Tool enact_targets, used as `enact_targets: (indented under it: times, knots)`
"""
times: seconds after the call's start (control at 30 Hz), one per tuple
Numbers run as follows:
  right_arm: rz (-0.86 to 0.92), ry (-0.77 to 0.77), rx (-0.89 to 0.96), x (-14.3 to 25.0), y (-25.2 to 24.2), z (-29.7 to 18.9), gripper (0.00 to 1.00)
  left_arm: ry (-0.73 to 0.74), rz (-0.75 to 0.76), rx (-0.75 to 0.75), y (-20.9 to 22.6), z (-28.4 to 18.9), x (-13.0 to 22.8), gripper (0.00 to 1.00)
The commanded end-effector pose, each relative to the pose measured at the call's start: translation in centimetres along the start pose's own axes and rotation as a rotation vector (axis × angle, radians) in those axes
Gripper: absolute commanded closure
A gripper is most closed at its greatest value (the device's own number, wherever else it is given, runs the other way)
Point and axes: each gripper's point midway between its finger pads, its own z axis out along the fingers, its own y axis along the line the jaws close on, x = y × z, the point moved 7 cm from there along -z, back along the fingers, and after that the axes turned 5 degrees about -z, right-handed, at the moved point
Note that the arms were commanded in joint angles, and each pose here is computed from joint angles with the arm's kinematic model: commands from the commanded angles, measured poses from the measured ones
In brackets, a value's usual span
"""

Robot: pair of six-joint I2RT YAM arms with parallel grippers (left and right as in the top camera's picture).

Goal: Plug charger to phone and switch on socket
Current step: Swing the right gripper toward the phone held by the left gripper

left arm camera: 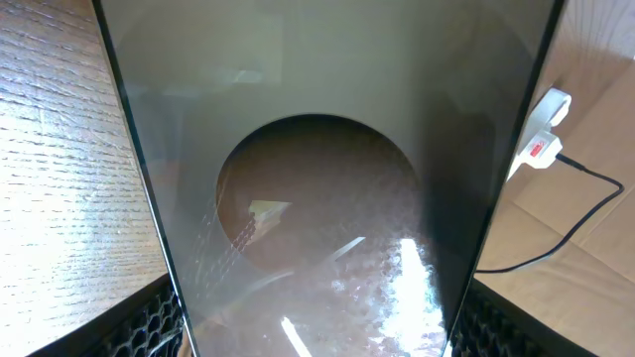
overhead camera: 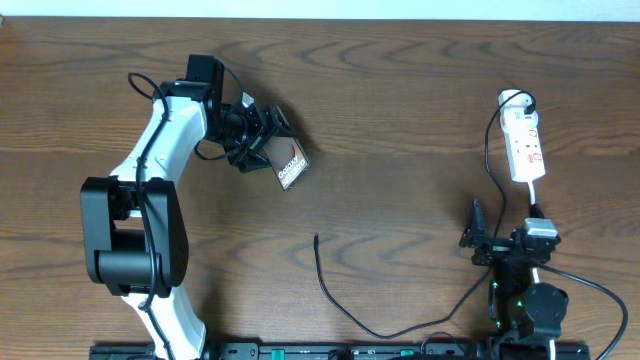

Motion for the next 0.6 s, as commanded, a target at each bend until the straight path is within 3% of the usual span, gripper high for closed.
enact_targets:
  times: [0.0, 0.07, 0.17, 0.33, 0.57]
  knots:
    - [0.038, -0.112, -0.103, -1.9, 1.0, -0.2, 0.01, -0.016, 0.048, 0.045, -1.4, -1.3, 0.4, 0.93]
    - [0.050, -0.177, -0.203, -3.6, 2.0, -0.7, 0.01, -0.015, 0.032, 0.047, -1.4, -1.3, 0.4, 0.93]
    - [0.211, -0.130, -0.251, -5.5, 2.3, -1.3, 0.01, -0.001, 0.038, 0.080, -1.9, -1.3, 0.5, 0.93]
    - [0.251, 0.029, -0.375, -10.4, 3.6, -1.6, 0.01, 0.017, 0.019, 0.129, -2.5, -1.4, 0.5, 0.93]
    - [0.368, 0.422, -0.631, -14.8, 6.2, 3.2, 0.01, 0.014, -0.031, 0.125, -2.5, -1.4, 0.4, 0.93]
